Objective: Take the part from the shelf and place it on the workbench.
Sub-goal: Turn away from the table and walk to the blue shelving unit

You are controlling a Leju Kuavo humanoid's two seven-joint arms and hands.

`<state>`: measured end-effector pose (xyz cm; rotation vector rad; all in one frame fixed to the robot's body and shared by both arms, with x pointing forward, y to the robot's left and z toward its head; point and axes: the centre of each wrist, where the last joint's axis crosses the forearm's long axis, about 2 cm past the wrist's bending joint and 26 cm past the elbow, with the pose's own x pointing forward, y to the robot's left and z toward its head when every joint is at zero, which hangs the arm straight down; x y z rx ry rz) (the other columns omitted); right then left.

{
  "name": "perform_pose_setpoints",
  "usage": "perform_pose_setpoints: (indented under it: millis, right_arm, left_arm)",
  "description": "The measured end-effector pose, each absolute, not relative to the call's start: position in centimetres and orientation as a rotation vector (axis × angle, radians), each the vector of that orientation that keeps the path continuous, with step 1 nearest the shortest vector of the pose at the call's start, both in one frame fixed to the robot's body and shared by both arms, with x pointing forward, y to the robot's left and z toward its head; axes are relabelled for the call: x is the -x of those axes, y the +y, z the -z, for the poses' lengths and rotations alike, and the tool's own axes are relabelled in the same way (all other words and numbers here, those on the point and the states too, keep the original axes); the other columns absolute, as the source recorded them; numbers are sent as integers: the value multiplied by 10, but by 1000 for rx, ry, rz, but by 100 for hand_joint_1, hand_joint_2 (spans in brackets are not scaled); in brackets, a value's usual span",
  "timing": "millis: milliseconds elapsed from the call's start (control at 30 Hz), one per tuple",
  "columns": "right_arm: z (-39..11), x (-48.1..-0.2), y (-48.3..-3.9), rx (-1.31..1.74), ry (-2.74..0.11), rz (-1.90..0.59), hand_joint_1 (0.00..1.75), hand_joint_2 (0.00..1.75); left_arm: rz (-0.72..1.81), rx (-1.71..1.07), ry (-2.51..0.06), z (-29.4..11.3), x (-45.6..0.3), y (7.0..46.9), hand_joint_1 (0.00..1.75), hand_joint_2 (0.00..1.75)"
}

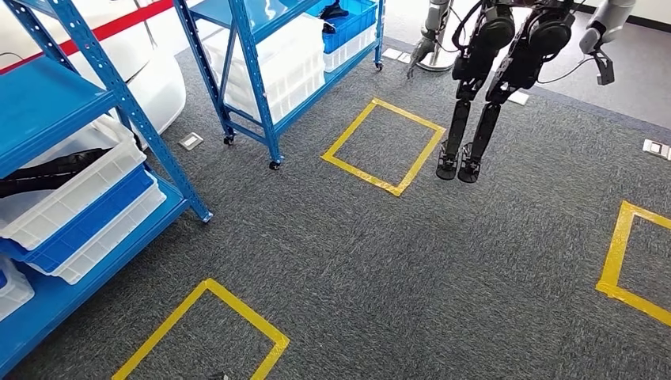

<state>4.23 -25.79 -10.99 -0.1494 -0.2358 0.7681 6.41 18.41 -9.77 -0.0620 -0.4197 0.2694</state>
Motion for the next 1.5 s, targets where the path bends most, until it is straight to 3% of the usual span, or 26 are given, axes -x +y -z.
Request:
perform_pose_setpoints:
  millis: [1500]
  right_arm:
    - [109, -49, -252, 138, -252, -789, 0, 0]
  left_arm:
    - [-277, 85, -411, 99, -57, 187, 0, 0]
